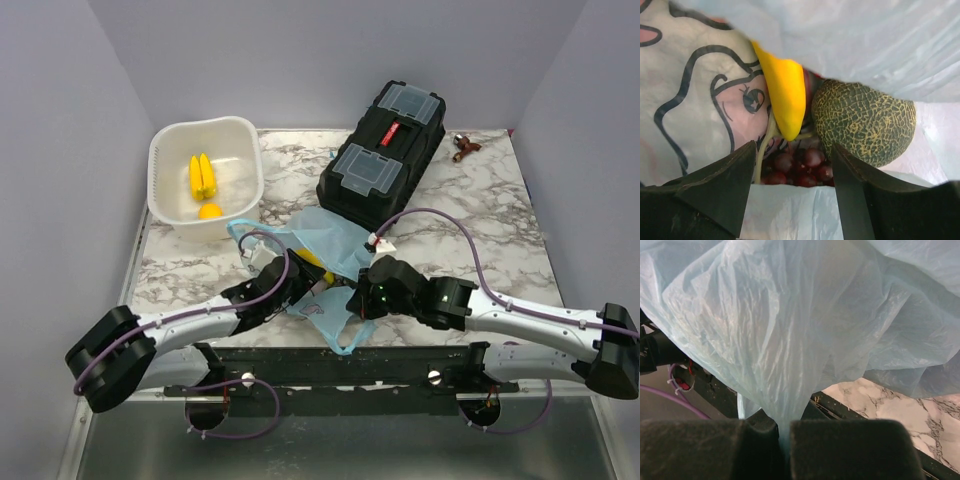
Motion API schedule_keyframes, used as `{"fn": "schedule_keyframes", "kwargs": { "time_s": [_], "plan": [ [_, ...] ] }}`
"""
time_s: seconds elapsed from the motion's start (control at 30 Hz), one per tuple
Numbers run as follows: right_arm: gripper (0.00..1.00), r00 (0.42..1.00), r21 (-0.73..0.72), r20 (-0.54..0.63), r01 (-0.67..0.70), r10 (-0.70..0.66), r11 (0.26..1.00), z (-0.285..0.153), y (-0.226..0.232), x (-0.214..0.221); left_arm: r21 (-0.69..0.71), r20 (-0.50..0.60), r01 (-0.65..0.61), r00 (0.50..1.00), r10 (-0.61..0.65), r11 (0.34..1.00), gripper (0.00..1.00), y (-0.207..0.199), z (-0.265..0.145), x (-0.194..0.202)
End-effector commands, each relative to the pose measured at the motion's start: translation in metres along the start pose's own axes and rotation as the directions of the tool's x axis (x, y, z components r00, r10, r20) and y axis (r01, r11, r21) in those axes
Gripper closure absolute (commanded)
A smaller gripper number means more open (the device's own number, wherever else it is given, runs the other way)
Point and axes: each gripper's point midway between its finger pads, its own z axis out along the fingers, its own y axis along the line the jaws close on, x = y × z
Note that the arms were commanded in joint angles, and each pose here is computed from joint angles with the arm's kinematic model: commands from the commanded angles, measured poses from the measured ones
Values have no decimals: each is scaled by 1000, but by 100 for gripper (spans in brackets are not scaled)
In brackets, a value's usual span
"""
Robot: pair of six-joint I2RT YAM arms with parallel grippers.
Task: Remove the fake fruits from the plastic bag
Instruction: Take out the fake fruit from the plastic bag.
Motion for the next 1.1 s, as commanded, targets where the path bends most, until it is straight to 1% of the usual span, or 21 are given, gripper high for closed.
{"fn": "schedule_keyframes", "kwargs": {
  "time_s": [0.0, 0.1, 0.23, 0.47, 0.53, 0.67, 0.73, 0.87, 0.9, 1.03, 1.07],
  "plan": [
    [98, 1000, 16, -26, 11, -10, 1000, 4, -4, 8, 99, 72, 24, 997, -31, 995, 42, -30, 15, -10],
    [98, 1000, 18, -27, 11, -11, 1000, 3, -5, 9, 72, 64, 41, 997, -46, 997, 45, -23, 26, -4],
    [98, 1000, 18, -20, 6, -5, 1000, 0, -7, 9, 4, 47, 72, 996, -72, 997, 45, -9, 40, 4],
    [98, 1000, 23, -20, 0, 0, 1000, -3, -10, 10, 5, 44, 51, 998, -51, 999, 45, -16, 58, 9],
    [98, 1000, 25, -19, 0, 1, 1000, -4, -10, 10, 8, 43, 51, 998, -52, 999, 47, -16, 61, 11],
    [98, 1000, 28, -19, 1, -1, 1000, -3, -11, 10, -3, 38, 37, 999, -37, 999, 55, -15, 67, 13],
    [98, 1000, 24, -20, 1, 0, 1000, -4, -10, 10, -11, 28, 33, 999, -33, 999, 61, -13, 69, 15],
    [98, 1000, 21, -15, -3, 3, 1000, -5, -9, 8, -12, 9, 32, 999, -32, 999, 77, -11, 69, 16],
    [98, 1000, 22, -14, -3, 3, 1000, -5, -9, 8, -3, 3, 29, 1000, -29, 1000, 83, -12, 68, 15],
    [98, 1000, 22, -10, -2, 3, 1000, -6, -9, 7, 40, -12, -29, 999, 29, 999, 94, -23, 56, 8],
    [98, 1000, 23, -10, -3, 3, 1000, -6, -10, 7, 46, -13, -48, 999, 49, 998, 98, -26, 52, 5]
  ]
}}
